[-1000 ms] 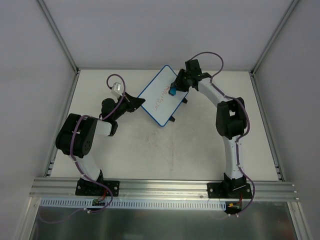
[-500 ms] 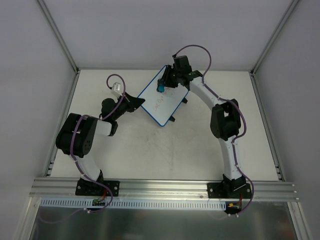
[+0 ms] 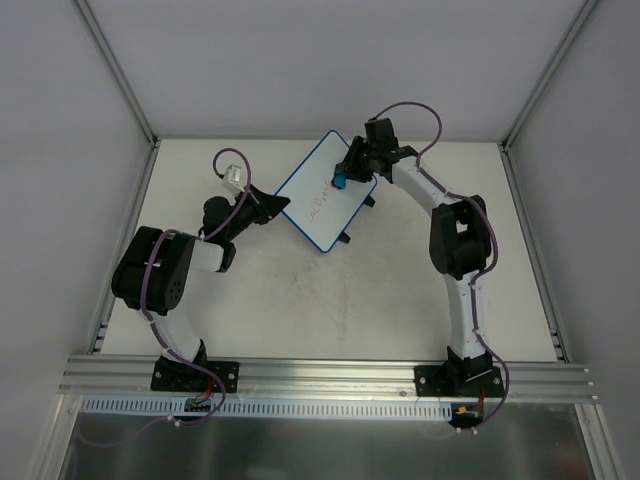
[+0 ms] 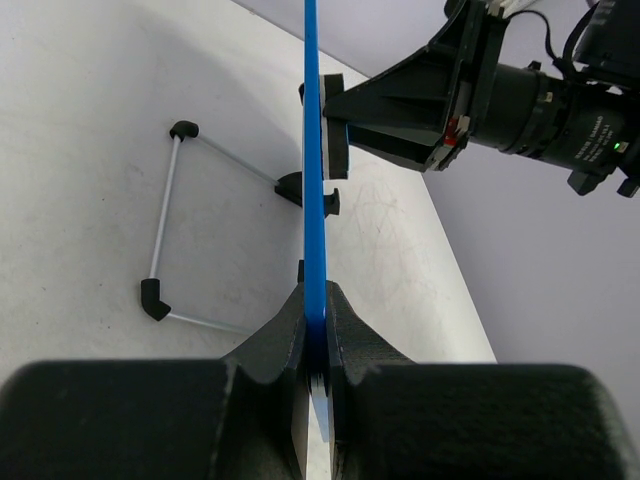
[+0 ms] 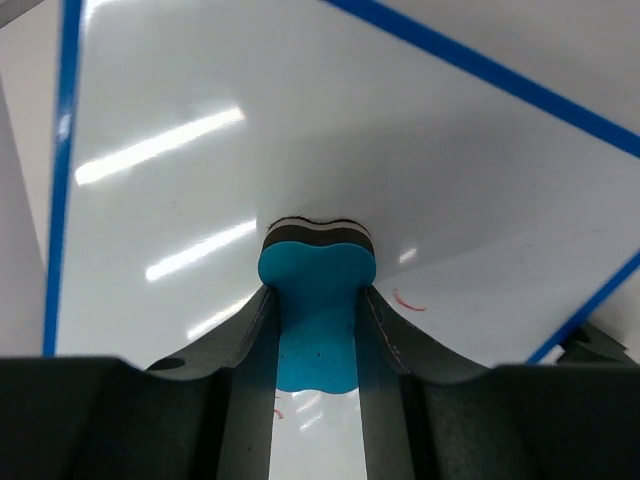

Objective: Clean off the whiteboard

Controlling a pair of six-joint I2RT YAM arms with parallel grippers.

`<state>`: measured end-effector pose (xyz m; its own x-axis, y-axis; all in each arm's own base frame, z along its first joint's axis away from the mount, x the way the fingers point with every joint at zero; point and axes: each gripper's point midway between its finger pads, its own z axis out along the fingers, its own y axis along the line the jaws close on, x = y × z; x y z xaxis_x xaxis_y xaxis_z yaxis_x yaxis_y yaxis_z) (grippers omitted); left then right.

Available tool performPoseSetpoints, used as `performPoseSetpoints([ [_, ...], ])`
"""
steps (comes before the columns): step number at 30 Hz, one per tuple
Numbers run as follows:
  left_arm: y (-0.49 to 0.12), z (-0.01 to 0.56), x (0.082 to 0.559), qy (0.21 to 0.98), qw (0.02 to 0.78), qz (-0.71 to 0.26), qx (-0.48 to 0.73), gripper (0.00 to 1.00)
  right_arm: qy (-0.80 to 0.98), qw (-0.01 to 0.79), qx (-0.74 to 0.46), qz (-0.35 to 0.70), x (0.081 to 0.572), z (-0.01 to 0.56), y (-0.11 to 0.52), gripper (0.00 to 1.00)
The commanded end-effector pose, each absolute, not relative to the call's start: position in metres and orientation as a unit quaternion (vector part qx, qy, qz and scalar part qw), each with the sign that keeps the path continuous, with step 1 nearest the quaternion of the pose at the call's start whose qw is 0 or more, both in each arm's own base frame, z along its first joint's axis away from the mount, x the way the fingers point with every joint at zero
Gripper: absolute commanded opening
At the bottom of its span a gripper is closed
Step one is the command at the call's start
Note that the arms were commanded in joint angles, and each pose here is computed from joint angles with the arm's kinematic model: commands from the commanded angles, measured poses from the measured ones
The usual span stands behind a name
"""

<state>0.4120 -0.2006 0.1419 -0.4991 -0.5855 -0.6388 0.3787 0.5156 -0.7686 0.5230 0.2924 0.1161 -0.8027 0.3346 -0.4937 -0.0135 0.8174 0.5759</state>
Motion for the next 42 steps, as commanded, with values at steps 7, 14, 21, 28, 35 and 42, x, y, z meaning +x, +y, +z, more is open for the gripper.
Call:
performPoseSetpoints([
  [7, -0.212, 0.153, 0.406, 0.702, 0.517, -0.490, -0.004, 0.00, 0.942, 0.260, 0.158, 0.141, 0.496, 0.047, 0.229, 0.00],
  [14, -0.212, 0.153, 0.405, 0.701, 0.517, -0.490, -0.004, 0.00, 0.943, 0.257, 0.171, 0.126, 0.493, 0.046, 0.219, 0.00],
  [21, -0.213, 0.153, 0.406, 0.701, 0.516, -0.492, -0.004, 0.00, 0.940, 0.252, 0.137, 0.187, 0.497, 0.061, 0.251, 0.00],
  [28, -0.214, 0.153, 0.406, 0.700, 0.516, -0.493, -0.002, 0.00, 0.922, 0.287, 0.054, 0.253, 0.500, 0.096, 0.301, 0.00],
  [35, -0.213, 0.153, 0.405, 0.701, 0.516, -0.492, -0.002, 0.00, 0.908, 0.319, -0.044, 0.270, 0.490, 0.125, 0.341, 0.00],
  [42, -0.215, 0.154, 0.404, 0.700, 0.517, -0.492, 0.000, 0.00, 0.900, 0.329, -0.095, 0.271, 0.478, 0.131, 0.363, 0.00],
])
